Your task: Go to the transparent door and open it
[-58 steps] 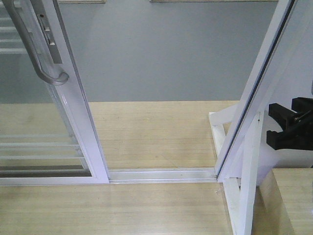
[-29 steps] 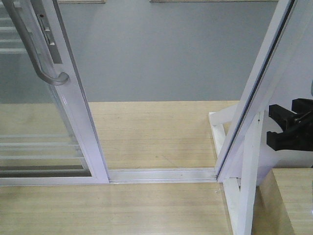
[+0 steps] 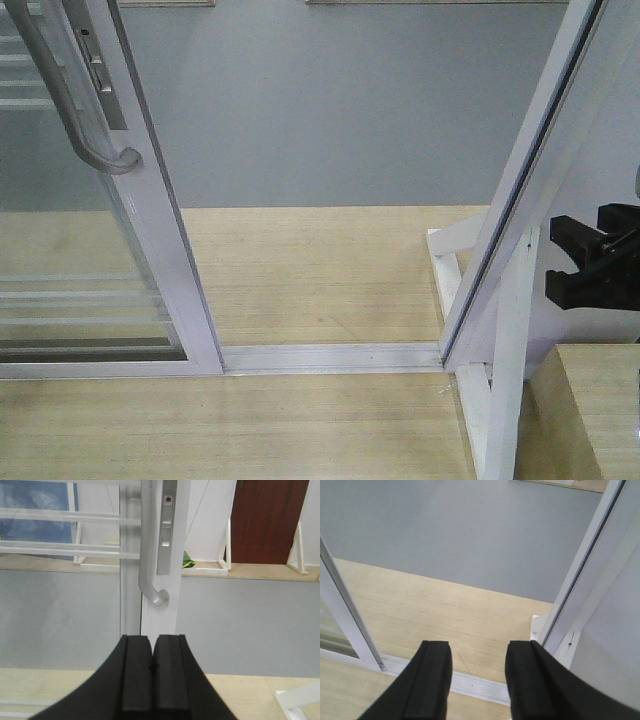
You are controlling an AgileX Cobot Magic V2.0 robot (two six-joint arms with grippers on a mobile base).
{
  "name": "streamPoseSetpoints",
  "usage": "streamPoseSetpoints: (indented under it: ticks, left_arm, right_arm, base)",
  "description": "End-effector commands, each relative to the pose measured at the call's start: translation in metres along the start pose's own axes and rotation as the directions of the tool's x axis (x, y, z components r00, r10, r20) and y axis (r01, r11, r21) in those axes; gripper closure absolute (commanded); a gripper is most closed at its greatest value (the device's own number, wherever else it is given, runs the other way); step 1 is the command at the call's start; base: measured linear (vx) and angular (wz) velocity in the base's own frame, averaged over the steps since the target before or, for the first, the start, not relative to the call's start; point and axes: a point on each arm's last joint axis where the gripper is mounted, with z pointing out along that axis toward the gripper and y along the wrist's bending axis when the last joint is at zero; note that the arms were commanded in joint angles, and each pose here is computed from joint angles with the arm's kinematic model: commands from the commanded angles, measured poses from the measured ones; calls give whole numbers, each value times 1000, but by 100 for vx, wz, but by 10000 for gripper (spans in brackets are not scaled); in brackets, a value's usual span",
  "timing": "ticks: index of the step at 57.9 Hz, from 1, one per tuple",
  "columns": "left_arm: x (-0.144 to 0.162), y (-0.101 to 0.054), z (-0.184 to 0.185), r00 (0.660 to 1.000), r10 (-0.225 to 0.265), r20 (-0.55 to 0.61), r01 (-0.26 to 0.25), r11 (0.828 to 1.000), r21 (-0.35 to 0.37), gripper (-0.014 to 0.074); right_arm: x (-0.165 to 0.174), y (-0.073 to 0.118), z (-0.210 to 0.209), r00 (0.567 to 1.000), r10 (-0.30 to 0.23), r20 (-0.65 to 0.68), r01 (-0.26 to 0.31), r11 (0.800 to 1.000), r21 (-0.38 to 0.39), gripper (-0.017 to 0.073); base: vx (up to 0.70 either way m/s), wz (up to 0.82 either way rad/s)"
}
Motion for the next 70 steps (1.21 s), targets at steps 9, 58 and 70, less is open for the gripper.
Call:
streamPoseSetpoints:
  ticks: [9,58,70]
  left_arm:
    - [2,-1,1,997,-65,46,64,998,15,599]
    - [2,-1,1,997,-65,46,64,998,15,599]
    - [2,-1,1,997,-65,46,64,998,15,599]
  right_arm:
    - [-16,-1,-5,994,-19,107,19,1000,-1,207]
    - [49,-24,-36,972,61,225,-104,978,182,550]
    - [98,-22,-49,943,47,328,-139,955,261,570]
  base:
    - [0,0]
    - [0,0]
    - [0,0]
